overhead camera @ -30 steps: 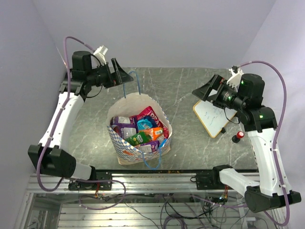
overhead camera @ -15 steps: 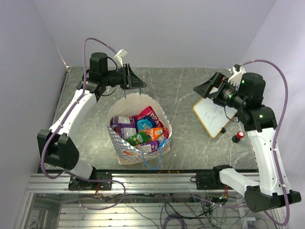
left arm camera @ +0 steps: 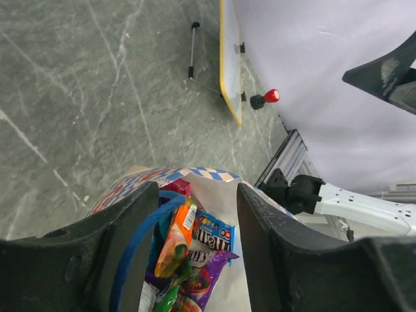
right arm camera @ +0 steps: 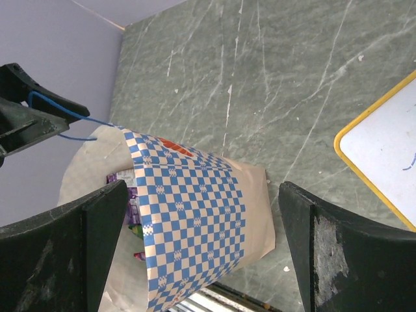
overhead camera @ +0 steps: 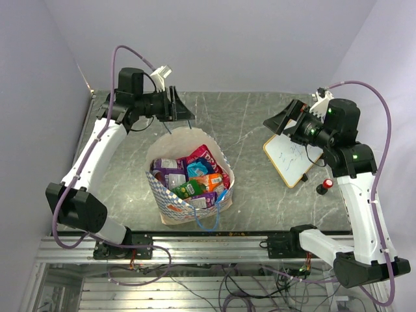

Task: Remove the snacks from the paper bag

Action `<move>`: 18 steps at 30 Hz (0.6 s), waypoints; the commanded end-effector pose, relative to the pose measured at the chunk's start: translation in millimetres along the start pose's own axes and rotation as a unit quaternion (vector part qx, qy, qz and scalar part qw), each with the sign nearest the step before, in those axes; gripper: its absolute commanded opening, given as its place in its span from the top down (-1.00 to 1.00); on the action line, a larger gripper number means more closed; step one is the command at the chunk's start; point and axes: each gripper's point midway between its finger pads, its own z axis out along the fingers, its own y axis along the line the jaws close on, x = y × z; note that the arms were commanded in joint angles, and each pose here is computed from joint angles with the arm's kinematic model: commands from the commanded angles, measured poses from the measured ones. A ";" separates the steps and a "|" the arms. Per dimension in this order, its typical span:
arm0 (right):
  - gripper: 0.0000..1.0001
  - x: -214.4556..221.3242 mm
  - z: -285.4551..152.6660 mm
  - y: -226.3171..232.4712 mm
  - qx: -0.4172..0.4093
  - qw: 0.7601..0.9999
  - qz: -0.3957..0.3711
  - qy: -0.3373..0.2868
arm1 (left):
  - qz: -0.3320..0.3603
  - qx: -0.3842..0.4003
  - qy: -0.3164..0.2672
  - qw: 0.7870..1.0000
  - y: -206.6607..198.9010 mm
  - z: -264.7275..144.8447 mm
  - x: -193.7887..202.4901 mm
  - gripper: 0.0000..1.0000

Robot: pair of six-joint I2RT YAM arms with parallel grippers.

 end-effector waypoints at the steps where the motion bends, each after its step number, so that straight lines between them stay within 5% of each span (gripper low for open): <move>1: -1.00 -6.3 -2.2 4.6 -0.007 1.000 -0.009 -0.009 | 0.031 -0.051 0.006 0.998 4.4 -16.8 2.9 -0.23; 9: -1.00 -6.6 -1.6 3.9 -0.006 1.000 -0.017 -0.006 | 0.029 -0.060 -0.005 0.998 -0.2 -22.0 -3.7 0.07; 18: -1.00 -2.6 3.3 4.0 -0.014 0.999 -0.046 0.015 | 0.024 -0.082 -0.042 0.995 -9.2 -30.3 -30.3 0.86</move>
